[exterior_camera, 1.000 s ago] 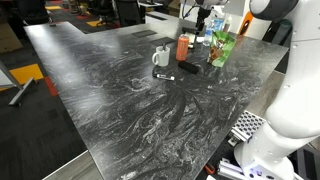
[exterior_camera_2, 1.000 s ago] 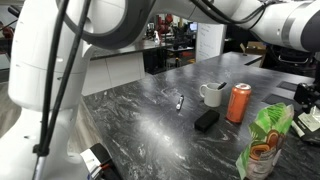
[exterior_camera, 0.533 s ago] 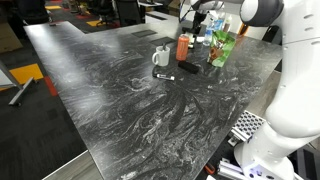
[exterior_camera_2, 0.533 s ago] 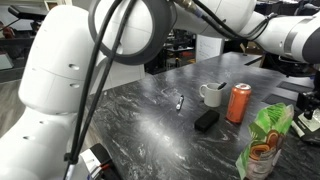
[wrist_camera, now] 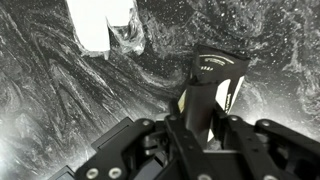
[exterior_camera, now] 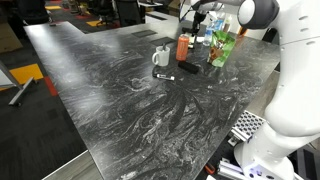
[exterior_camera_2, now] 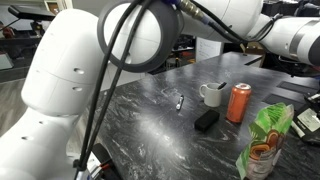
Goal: Move the black bag forward
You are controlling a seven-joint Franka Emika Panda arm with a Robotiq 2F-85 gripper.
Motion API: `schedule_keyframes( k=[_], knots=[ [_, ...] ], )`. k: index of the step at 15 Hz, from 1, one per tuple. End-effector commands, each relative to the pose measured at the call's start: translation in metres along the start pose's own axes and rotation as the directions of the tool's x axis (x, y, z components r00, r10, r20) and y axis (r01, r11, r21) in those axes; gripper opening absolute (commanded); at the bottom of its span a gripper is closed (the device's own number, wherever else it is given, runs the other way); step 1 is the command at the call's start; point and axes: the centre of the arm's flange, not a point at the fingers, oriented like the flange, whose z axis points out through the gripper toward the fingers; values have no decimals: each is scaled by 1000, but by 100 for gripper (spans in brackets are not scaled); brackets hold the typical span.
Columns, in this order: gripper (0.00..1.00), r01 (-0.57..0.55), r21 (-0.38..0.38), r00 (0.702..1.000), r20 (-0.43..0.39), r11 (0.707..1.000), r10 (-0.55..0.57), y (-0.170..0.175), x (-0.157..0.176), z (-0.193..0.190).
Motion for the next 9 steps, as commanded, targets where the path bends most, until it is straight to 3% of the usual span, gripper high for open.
schedule_keyframes(
  k=[1,6,9],
  knots=[
    [2,-11,19,1000,-28,1000,11,10,-3,3],
    [0,-36,77,999,-37,996,39,1,0,0],
    [0,-61,224,997,-21,973,68,-20,8,-2]
  ],
)
